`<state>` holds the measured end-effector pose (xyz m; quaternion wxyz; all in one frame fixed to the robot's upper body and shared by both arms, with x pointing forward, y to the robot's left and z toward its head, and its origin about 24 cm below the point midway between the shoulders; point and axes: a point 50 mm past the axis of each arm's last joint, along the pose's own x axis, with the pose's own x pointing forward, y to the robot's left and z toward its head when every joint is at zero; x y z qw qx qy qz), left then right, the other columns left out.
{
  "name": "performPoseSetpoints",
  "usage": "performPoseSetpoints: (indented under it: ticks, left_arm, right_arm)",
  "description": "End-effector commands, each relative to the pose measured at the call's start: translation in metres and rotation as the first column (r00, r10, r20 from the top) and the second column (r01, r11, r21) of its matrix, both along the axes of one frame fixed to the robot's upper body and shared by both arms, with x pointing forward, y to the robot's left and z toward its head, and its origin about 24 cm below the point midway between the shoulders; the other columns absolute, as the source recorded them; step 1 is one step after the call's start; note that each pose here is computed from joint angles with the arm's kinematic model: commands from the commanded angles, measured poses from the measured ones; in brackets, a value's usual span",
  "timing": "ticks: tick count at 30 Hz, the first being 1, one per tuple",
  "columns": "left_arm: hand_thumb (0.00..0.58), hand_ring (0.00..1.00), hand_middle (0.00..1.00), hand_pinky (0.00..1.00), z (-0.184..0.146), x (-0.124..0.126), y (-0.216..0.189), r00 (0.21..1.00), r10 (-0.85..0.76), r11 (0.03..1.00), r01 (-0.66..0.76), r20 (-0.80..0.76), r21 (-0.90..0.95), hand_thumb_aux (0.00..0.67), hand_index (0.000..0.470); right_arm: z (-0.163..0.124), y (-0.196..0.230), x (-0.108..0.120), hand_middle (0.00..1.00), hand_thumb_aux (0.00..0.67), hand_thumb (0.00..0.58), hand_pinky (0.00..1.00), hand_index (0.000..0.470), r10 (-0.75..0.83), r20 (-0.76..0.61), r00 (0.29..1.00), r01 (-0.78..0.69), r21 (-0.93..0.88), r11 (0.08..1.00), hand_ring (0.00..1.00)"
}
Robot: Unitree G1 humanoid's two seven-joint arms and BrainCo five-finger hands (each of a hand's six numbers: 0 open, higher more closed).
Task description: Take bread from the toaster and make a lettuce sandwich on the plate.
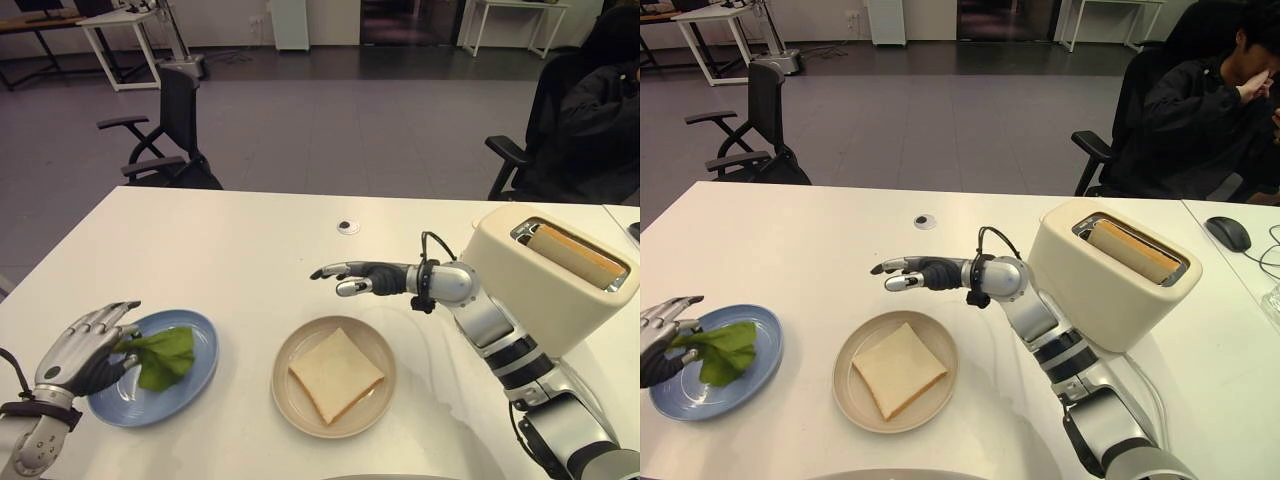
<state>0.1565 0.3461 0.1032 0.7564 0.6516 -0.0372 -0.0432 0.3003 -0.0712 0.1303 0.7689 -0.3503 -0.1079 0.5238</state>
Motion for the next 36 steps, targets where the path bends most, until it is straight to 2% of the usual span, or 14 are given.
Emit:
performPoseSetpoints:
  ticks: [1, 5, 10, 16, 21, 22, 23, 29, 30, 31, 35, 36]
  left_arm:
    - [0.580, 0.00, 0.00, 0.00, 0.014, 0.009, -0.025, 0.986, -0.156, 0.971, 0.164, 0.063, -0.174, 0.670, 0.470]
    - [0.580, 0.00, 0.00, 0.00, 0.019, 0.022, -0.053, 0.948, -0.310, 0.897, 0.317, 0.074, -0.309, 0.670, 0.470]
    - [0.580, 0.00, 0.00, 0.00, -0.003, 0.043, -0.119, 0.836, -0.549, 0.759, 0.487, -0.023, -0.432, 0.670, 0.470]
    - [0.580, 0.00, 0.00, 0.00, -0.037, 0.056, -0.169, 0.757, -0.640, 0.709, 0.517, -0.132, -0.479, 0.670, 0.470]
    - [0.580, 0.00, 0.00, 0.00, -0.048, 0.060, -0.172, 0.780, -0.606, 0.748, 0.490, -0.158, -0.448, 0.670, 0.470]
    - [0.018, 0.00, 0.00, 0.00, -0.048, 0.060, -0.171, 0.783, -0.601, 0.751, 0.485, -0.160, -0.448, 0.011, 0.007]
    - [0.000, 0.00, 0.00, 0.00, -0.049, 0.058, -0.172, 0.778, -0.605, 0.750, 0.486, -0.168, -0.449, 0.000, 0.000]
    - [0.000, 0.00, 0.00, 0.00, -0.049, 0.050, -0.168, 0.767, -0.609, 0.760, 0.492, -0.201, -0.424, 0.000, 0.000]
    - [0.036, 0.00, 0.00, 0.00, -0.045, 0.050, -0.166, 0.771, -0.607, 0.762, 0.494, -0.194, -0.418, 0.021, 0.015]
    - [0.230, 0.00, 0.00, 0.00, -0.041, 0.050, -0.164, 0.774, -0.604, 0.764, 0.496, -0.188, -0.412, 0.150, 0.105]
    - [0.194, 0.00, 0.00, 0.00, -0.030, 0.049, -0.158, 0.786, -0.594, 0.775, 0.502, -0.171, -0.384, 0.123, 0.087]
    - [0.148, 0.00, 0.00, 0.00, -0.028, 0.048, -0.158, 0.788, -0.593, 0.775, 0.505, -0.162, -0.381, 0.092, 0.065]
  right_arm:
    - [0.013, -0.025, 0.003, 0.00, 0.000, 0.000, 0.00, 0.000, -0.071, 0.018, 0.997, 0.069, 0.075, 0.995, 0.00]
    - [0.016, -0.042, 0.006, 0.00, 0.000, 0.000, 0.00, 0.000, -0.124, 0.012, 0.992, 0.122, 0.110, 0.986, 0.00]
    - [0.012, -0.054, 0.007, 0.00, 0.000, 0.000, 0.00, 0.000, -0.146, -0.007, 0.989, 0.146, 0.118, 0.982, 0.00]
    - [0.001, -0.048, 0.004, 0.00, 0.000, 0.000, 0.00, 0.000, -0.123, -0.032, 0.992, 0.125, 0.102, 0.987, 0.00]
    - [-0.009, -0.041, 0.000, 0.00, 0.000, 0.000, 0.00, 0.000, -0.098, -0.055, 0.994, 0.103, 0.092, 0.990, 0.00]
    - [-0.011, -0.040, -0.002, 0.00, 0.000, 0.000, 0.00, 0.000, -0.093, -0.057, 0.994, 0.097, 0.090, 0.991, 0.00]
    - [-0.012, -0.039, -0.002, 0.00, 0.000, 0.000, 0.00, 0.000, -0.089, -0.060, 0.994, 0.094, 0.091, 0.991, 0.00]
    - [-0.015, -0.038, -0.006, 0.00, 0.000, 0.000, 0.00, 0.000, -0.084, -0.055, 0.995, 0.088, 0.083, 0.993, 0.00]
    - [-0.016, -0.039, -0.006, 0.00, 0.000, 0.000, 0.00, 0.000, -0.086, -0.051, 0.995, 0.090, 0.082, 0.993, 0.00]
    - [-0.016, -0.040, -0.007, 0.00, 0.000, 0.000, 0.00, 0.000, -0.092, -0.043, 0.995, 0.096, 0.081, 0.992, 0.00]
    - [-0.009, -0.050, -0.010, 0.00, 0.000, 0.000, 0.00, 0.000, -0.148, 0.057, 0.987, 0.141, 0.104, 0.985, 0.00]
    - [-0.004, -0.054, -0.011, 0.00, 0.000, 0.000, 0.00, 0.000, -0.177, 0.118, 0.977, 0.164, 0.116, 0.980, 0.00]
